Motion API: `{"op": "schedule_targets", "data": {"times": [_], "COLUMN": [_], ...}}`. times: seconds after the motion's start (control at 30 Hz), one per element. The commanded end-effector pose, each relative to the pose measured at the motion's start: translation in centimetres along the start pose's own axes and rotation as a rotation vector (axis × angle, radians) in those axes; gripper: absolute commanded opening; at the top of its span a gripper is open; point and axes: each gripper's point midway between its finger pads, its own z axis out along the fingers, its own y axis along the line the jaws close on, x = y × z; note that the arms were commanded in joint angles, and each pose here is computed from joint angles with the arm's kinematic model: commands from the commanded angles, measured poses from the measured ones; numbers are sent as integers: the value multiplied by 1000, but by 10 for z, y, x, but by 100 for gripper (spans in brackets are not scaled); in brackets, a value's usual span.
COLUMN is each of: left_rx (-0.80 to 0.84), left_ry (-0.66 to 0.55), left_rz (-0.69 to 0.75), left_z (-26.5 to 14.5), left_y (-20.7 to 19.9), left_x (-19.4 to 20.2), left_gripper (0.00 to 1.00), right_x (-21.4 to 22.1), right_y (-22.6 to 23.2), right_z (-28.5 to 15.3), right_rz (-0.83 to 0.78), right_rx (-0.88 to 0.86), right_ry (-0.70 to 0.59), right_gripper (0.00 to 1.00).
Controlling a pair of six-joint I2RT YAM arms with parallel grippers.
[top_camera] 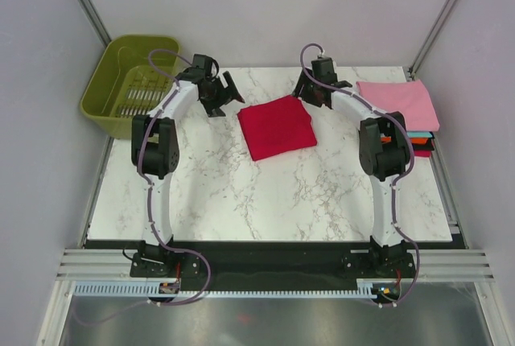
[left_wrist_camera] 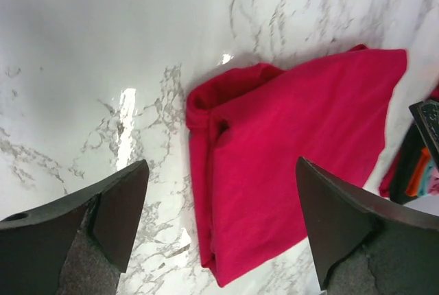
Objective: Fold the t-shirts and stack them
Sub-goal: Fold the tshirt
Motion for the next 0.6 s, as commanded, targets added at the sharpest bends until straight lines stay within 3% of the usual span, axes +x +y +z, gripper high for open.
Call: {"op": "schedule_targets", "data": {"times": [0.0,0.1,0.27,0.43,0.5,0.57], "left_rx": [-4,12,42,63,82,116], "left_ry": [-45,-52,-93,-98,-105,-115], "left_rz": [63,74,54,37,31,29], "left_z": [-15,-16,-21,-23,-23,-25], "left_y": [-8,-7,2,19,23,20], "left_x": [10,28,49,80,89,93], "left_gripper": [93,87,86,86,86,86], "right_x": [-18,7,58,92,101,108], "right_y": [12,1,-30,-40,-39,-42], "right_z": [-30,-32,-34,-49,-58,-66], "right_rz": [-54,-61,-53,-43,-35,-20], "right_rx": [-49,-61,-33,-62,-93,-95], "right_ry": [-87,-37,36,94,87,82], "right_gripper": [67,66,63,49,48,56]}}
